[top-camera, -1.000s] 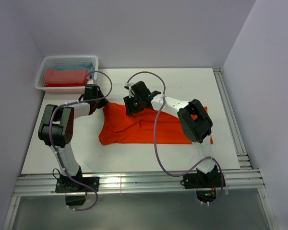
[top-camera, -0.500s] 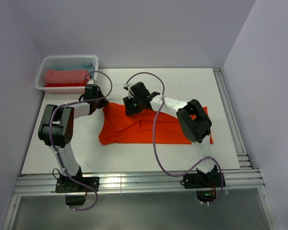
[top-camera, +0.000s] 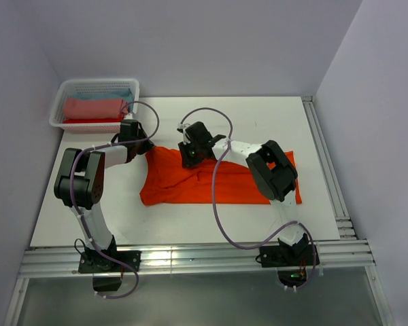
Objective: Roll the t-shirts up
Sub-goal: Fold the tshirt
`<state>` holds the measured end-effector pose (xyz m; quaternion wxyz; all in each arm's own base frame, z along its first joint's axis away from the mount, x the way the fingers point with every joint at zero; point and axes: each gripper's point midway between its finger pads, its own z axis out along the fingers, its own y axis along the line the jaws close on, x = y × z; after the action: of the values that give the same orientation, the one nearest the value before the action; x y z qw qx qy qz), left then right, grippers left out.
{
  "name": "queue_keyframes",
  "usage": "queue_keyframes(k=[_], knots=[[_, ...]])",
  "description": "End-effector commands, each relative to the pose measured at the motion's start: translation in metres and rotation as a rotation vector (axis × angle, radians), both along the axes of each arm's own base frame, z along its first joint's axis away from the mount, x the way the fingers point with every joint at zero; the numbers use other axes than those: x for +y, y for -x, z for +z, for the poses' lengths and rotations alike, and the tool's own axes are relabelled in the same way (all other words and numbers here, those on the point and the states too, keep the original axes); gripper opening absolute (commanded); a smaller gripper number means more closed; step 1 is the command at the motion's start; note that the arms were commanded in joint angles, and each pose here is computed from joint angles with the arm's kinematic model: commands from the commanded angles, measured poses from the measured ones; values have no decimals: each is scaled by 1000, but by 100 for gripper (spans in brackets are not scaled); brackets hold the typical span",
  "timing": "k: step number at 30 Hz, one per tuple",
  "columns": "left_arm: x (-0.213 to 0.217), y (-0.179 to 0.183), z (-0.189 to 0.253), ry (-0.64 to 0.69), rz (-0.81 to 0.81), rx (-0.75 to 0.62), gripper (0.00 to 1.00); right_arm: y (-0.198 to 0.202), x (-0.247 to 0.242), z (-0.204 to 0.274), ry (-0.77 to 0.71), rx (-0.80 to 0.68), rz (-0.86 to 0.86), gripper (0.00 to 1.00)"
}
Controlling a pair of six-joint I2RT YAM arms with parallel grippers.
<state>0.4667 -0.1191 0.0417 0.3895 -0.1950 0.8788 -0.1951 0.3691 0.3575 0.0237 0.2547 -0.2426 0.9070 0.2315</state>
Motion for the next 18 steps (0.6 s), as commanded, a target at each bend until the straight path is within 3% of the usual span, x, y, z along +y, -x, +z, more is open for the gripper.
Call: queue_keyframes(k=[1,4,9,18], knots=[[-2,-10,23,-2,-22,-61,6,-3,5,25,-42,-62,-3,31],[0,-9,22,-12,-17,-58,6,-3,5,29,-50,-66,-6,31],[0,-9,25,-21,-17,-62,6,-4,5,36,-64,-81,-11,41],[-1,-9,24,-28,-19,-57,5,-4,3,49,-81,-111,-17,38]])
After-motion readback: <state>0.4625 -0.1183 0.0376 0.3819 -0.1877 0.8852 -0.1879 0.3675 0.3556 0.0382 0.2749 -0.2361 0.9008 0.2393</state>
